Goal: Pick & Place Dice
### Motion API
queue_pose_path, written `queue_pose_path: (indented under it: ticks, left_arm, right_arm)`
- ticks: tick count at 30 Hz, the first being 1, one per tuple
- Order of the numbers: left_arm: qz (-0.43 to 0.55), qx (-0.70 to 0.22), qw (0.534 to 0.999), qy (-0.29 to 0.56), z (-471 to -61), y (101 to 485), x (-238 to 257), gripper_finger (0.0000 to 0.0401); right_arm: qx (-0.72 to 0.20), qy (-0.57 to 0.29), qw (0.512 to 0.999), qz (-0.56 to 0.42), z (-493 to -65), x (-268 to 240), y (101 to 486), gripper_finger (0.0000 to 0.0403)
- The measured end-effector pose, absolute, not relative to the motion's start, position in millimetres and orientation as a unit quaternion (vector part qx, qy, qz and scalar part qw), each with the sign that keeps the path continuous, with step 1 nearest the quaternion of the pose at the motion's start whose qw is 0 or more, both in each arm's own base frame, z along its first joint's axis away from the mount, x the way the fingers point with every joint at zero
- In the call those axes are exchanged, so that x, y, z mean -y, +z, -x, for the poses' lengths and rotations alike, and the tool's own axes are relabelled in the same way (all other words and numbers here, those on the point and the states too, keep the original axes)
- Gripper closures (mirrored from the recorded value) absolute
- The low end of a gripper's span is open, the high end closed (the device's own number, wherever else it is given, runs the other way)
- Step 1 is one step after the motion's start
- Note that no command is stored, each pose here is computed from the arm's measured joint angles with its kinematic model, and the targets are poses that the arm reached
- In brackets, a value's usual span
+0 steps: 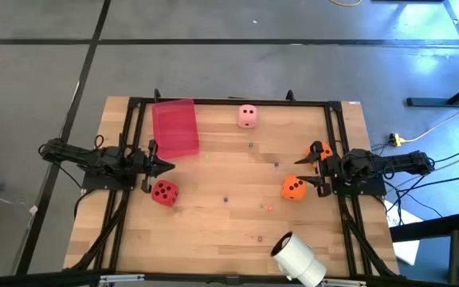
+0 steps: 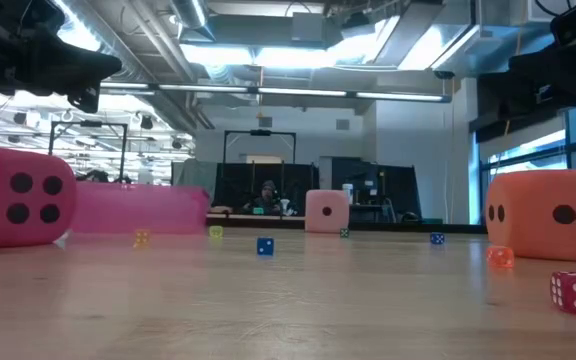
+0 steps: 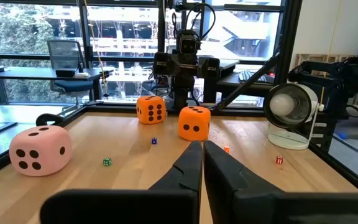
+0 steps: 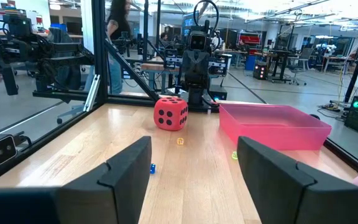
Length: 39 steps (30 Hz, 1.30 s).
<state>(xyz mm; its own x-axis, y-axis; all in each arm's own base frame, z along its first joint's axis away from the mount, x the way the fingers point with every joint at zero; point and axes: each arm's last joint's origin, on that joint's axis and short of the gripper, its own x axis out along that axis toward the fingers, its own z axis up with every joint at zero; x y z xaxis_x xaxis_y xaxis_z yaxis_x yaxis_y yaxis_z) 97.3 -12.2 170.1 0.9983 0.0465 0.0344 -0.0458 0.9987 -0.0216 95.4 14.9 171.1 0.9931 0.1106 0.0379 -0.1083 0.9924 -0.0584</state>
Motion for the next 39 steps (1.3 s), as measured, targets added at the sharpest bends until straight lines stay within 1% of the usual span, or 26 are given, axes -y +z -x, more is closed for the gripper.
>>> queue_pose_path:
  ticks: [2, 7, 10, 11, 15, 17, 20, 25, 30, 34, 36, 39]
  left_arm:
    - [0.008, 0.017, 1.000, 0.023, -97, 170, 12, 0.0392]
    - [-0.052, 0.016, 0.998, 0.025, -97, 170, 12, 0.0391]
    - [-0.068, 0.017, 0.997, 0.025, -97, 170, 12, 0.0388]
    - [-0.051, 0.018, 0.998, 0.023, -97, 170, 12, 0.0388]
    - [0.075, 0.031, 0.997, 0.000, -97, 173, 13, 0.0390]
    - [0.095, 0.039, 0.995, 0.009, -97, 174, 13, 0.0392]
    - [0.085, 0.050, 0.995, 0.035, -97, 176, 11, 0.0395]
    - [0.045, 0.066, 0.996, 0.049, -96, 179, 10, 0.0395]
    - [0.031, 0.070, 0.995, 0.058, -96, 182, 10, 0.0390]
    - [0.028, 0.071, 0.996, 0.038, -96, 184, 11, 0.0365]
    - [0.030, 0.077, 0.996, 0.022, -95, 189, 12, 0.0341]
    - [0.045, 0.095, 0.994, 0.011, -92, 201, 12, 0.0294]
  right_arm:
    - [0.021, 0.055, 0.998, 0.028, -95, -15, 171, 0.0165]
    - [0.021, 0.054, 0.998, 0.028, -95, -15, 171, 0.0165]
    - [0.021, 0.055, 0.998, 0.028, -95, -15, 171, 0.0165]
    - [0.021, 0.055, 0.998, 0.028, -95, -15, 171, 0.0165]
    - [0.021, 0.055, 0.998, 0.028, -95, -15, 171, 0.0165]
    - [0.020, 0.055, 0.998, 0.027, -95, -15, 171, 0.0165]
    - [0.020, 0.055, 0.998, 0.016, -95, -15, 171, 0.0165]
    - [0.036, 0.054, 0.997, 0.046, -95, -15, 174, 0.0165]
    - [0.046, 0.053, 0.996, 0.051, -95, -15, 176, 0.0165]
    - [0.046, 0.053, 0.996, 0.051, -95, -15, 176, 0.0165]
    - [0.046, 0.053, 0.996, 0.051, -95, -15, 176, 0.0165]
    - [0.047, 0.052, 0.996, 0.055, -95, -15, 176, 0.0165]
